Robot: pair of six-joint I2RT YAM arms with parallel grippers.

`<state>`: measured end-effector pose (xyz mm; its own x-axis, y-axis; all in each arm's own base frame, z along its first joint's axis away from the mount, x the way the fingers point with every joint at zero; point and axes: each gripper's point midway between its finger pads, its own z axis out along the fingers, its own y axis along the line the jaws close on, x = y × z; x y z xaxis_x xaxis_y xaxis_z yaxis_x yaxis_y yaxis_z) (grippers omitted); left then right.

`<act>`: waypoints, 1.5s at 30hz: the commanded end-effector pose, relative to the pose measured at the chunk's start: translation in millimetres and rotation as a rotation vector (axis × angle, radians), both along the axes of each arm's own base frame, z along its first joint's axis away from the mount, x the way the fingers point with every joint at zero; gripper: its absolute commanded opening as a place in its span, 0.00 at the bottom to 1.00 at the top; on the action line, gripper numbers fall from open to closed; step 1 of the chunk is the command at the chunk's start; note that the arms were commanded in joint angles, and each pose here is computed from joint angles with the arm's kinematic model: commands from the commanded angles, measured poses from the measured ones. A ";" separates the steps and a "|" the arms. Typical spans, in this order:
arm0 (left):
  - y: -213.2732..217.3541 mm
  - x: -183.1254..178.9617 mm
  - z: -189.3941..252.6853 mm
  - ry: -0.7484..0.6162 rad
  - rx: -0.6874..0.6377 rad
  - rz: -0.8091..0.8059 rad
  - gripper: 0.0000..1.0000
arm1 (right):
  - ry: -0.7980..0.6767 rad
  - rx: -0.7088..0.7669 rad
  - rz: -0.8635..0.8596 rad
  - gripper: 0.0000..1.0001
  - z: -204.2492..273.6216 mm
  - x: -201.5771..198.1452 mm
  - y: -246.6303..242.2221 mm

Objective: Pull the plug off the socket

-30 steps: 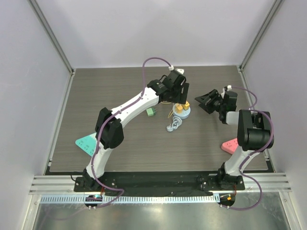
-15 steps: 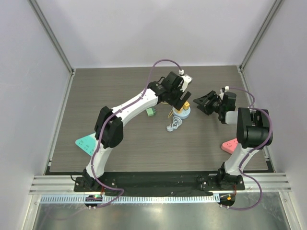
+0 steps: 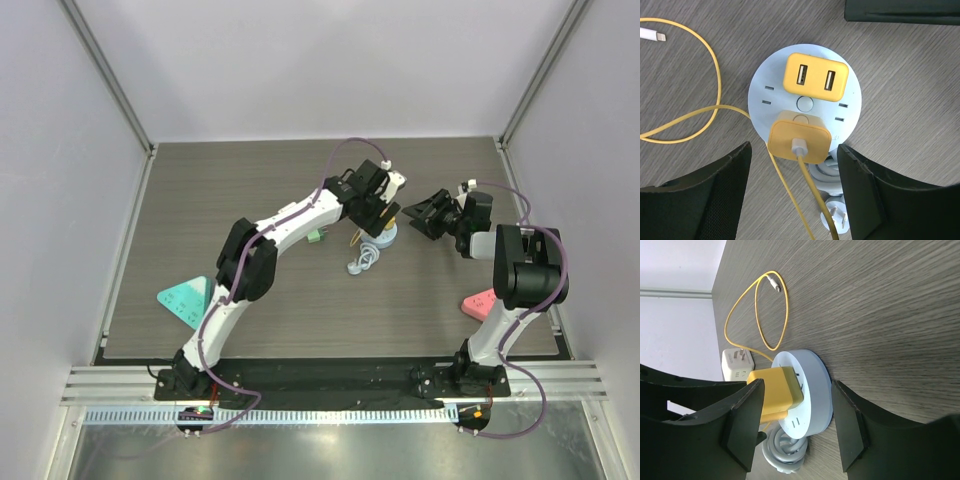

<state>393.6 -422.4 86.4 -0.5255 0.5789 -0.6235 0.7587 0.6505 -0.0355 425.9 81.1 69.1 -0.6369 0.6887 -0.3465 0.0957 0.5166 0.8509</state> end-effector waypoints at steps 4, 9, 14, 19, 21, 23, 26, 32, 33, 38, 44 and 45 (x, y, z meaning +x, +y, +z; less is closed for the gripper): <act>-12.7 10.3 20.7 -0.033 -0.069 -0.001 0.68 | 0.024 -0.058 -0.009 0.61 4.9 0.8 -5.7; -15.6 11.0 15.3 -0.025 -0.080 0.004 0.59 | 0.106 -0.092 -0.002 0.89 -9.5 -6.5 -8.1; -21.0 9.3 12.0 -0.007 -0.102 0.000 0.56 | 0.044 -0.097 -0.063 1.00 6.8 -11.3 -17.8; -22.1 6.8 7.5 0.010 -0.104 -0.006 0.51 | 0.003 0.067 -0.102 1.00 12.8 -13.3 -17.8; -22.5 6.3 5.7 0.014 -0.104 -0.006 0.50 | -0.013 0.059 -0.079 1.00 15.9 -15.8 -16.2; -23.3 5.7 4.2 0.017 -0.104 -0.005 0.45 | -0.003 0.018 -0.090 1.00 14.0 -18.6 -19.7; -23.2 5.6 1.1 0.027 -0.104 0.000 0.36 | 0.013 -0.036 -0.092 0.98 11.8 -21.9 -23.6; -20.9 12.0 8.1 0.027 -0.125 0.055 0.14 | 0.035 -0.030 -0.031 0.87 5.2 -15.7 -8.2; -17.8 16.4 10.6 0.026 -0.132 0.078 0.00 | 0.038 -0.030 -0.012 0.83 3.9 -15.2 -1.9; -11.4 28.0 24.3 0.043 -0.215 0.166 0.00 | 0.067 -0.014 0.033 0.59 -7.7 -11.7 12.2; -9.0 34.5 26.7 0.057 -0.260 0.206 0.00 | 0.035 -0.022 0.045 0.66 0.9 -12.3 14.1; -9.2 34.3 27.2 0.060 -0.263 0.210 0.00 | 0.034 -0.021 0.050 0.67 1.0 -12.7 15.1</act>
<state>422.8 -428.5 84.4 -0.6610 0.3516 -0.6629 0.6194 0.7544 -0.2175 404.9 94.3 49.7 -0.6893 0.6686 -0.2791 0.1767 0.5288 0.8302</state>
